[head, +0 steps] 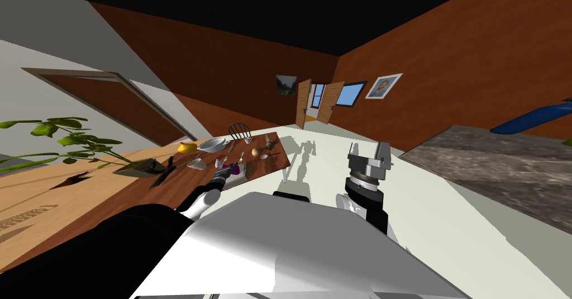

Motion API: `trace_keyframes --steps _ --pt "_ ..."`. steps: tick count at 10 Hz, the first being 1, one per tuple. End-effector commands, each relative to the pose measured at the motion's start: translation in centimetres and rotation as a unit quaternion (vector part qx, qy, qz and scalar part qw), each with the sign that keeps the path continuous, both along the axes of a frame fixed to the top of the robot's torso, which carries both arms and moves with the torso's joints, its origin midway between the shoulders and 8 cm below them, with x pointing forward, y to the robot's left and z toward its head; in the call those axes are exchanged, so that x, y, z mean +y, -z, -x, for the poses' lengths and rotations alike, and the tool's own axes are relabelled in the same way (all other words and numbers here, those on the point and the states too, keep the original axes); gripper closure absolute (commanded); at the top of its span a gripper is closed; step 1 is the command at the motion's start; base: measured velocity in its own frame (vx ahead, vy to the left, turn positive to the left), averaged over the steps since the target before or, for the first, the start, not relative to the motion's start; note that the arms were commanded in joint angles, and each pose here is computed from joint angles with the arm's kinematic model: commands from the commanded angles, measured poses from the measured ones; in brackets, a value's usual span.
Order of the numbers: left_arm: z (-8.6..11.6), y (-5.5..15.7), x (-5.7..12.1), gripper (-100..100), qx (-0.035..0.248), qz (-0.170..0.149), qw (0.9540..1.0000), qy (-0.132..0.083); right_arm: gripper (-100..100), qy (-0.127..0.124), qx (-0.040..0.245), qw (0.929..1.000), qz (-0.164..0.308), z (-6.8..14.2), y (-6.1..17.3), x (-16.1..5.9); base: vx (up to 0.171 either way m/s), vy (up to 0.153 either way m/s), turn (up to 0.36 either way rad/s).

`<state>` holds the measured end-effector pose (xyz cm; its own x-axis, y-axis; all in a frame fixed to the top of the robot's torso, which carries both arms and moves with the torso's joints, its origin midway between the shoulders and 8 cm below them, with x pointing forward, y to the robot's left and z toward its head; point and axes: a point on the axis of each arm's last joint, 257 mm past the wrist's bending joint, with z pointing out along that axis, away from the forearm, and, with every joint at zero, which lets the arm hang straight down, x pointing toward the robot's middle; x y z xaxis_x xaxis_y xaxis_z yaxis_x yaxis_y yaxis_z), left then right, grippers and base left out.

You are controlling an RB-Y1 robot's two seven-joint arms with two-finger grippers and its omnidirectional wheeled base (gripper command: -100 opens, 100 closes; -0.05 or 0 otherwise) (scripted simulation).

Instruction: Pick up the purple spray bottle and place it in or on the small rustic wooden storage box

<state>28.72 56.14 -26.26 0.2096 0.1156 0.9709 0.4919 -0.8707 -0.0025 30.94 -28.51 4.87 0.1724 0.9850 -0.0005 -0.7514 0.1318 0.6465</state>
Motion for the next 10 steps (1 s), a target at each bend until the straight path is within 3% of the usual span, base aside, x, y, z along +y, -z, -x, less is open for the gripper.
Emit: trace_keyframes --steps 1,7,8,9,10 --pt "0.8 -1.1 0.4 -100 0.000 0.000 1.0000 0.000 0 0.000 0.000 1.0000 0.000 0.0 0.0 0.0 0.037 -0.008 0.020" --pt "3.0 -4.8 1.1 -100 0.002 0.000 1.0000 0.007 0 0.000 0.000 1.0000 0.000 0.0 0.0 0.0 0.059 -0.024 0.022" --pt "2.9 -4.5 1.0 -100 0.002 -0.001 1.0000 0.006 0 0.000 0.000 1.0000 0.000 0.0 0.0 0.0 0.022 -0.008 0.005" --pt "2.9 -4.5 1.0 0 0.002 0.000 1.0000 0.006 0 0.000 0.000 1.0000 0.000 0.0 0.0 0.0 0.000 0.000 0.000" --pt "2.9 -4.5 1.0 0 0.002 0.000 1.0000 0.006 0 0.000 0.000 1.0000 0.000 0.0 0.0 0.0 0.000 0.000 0.000"
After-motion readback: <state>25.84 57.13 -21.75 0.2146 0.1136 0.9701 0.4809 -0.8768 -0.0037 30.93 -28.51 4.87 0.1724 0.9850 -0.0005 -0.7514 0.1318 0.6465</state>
